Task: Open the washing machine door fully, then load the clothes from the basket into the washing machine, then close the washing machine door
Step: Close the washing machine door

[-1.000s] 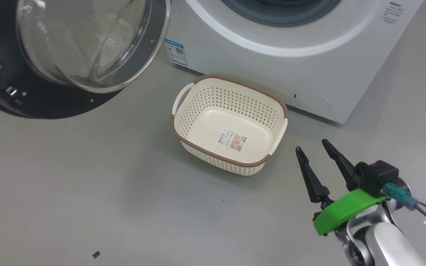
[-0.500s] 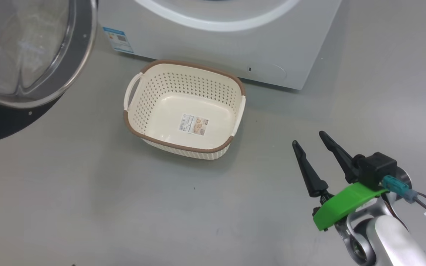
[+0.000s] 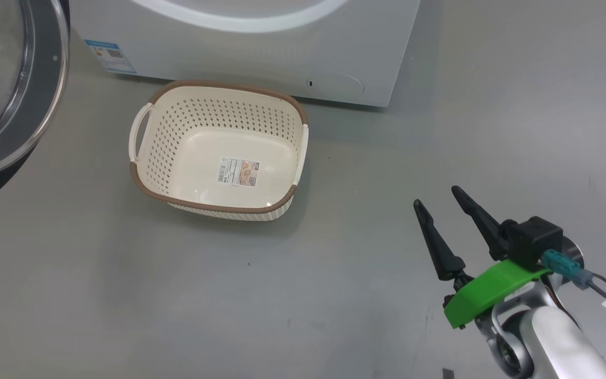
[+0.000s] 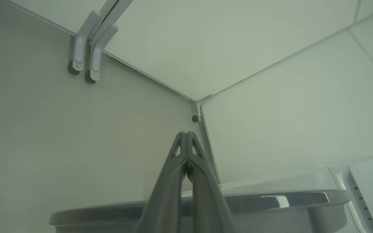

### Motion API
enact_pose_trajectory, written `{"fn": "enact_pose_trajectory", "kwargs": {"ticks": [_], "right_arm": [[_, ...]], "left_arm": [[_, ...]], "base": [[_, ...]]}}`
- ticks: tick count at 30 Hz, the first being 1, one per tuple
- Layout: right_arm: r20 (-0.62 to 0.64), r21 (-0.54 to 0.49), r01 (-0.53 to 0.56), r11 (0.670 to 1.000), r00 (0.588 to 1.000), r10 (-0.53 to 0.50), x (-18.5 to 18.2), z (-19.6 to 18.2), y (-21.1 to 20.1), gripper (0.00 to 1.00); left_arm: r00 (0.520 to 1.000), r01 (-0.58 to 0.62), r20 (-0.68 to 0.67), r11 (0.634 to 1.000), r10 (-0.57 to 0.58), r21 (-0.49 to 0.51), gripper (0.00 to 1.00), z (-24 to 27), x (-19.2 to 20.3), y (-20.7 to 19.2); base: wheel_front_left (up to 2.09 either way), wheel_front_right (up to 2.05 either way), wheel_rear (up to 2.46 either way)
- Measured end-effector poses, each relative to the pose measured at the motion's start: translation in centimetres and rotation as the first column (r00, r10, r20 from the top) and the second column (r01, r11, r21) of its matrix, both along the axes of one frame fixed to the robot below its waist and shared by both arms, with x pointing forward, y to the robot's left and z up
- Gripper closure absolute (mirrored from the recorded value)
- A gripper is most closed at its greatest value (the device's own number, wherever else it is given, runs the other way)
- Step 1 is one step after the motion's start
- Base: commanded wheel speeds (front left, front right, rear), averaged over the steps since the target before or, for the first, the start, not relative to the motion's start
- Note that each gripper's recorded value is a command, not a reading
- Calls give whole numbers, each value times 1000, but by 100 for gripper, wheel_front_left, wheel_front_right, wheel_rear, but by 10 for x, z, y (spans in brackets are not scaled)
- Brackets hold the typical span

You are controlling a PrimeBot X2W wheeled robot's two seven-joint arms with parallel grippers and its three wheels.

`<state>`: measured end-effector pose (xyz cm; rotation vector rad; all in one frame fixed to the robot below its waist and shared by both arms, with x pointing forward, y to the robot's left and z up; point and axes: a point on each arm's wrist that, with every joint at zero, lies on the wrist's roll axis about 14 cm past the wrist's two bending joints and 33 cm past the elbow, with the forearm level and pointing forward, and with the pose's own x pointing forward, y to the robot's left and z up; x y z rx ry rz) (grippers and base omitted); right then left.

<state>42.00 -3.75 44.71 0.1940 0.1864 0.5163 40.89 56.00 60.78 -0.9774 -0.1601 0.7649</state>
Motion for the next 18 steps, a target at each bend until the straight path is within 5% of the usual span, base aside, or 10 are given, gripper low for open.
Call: {"fn": "enact_pose_trajectory", "kwargs": {"ticks": [18], "right_arm": [[21,-4,32,999,999,-32,7,5,-11,0]], "left_arm": [[984,150,-81,984,-158,-98,100,-29,29,-28]], "base": [[0,0,0]]}}
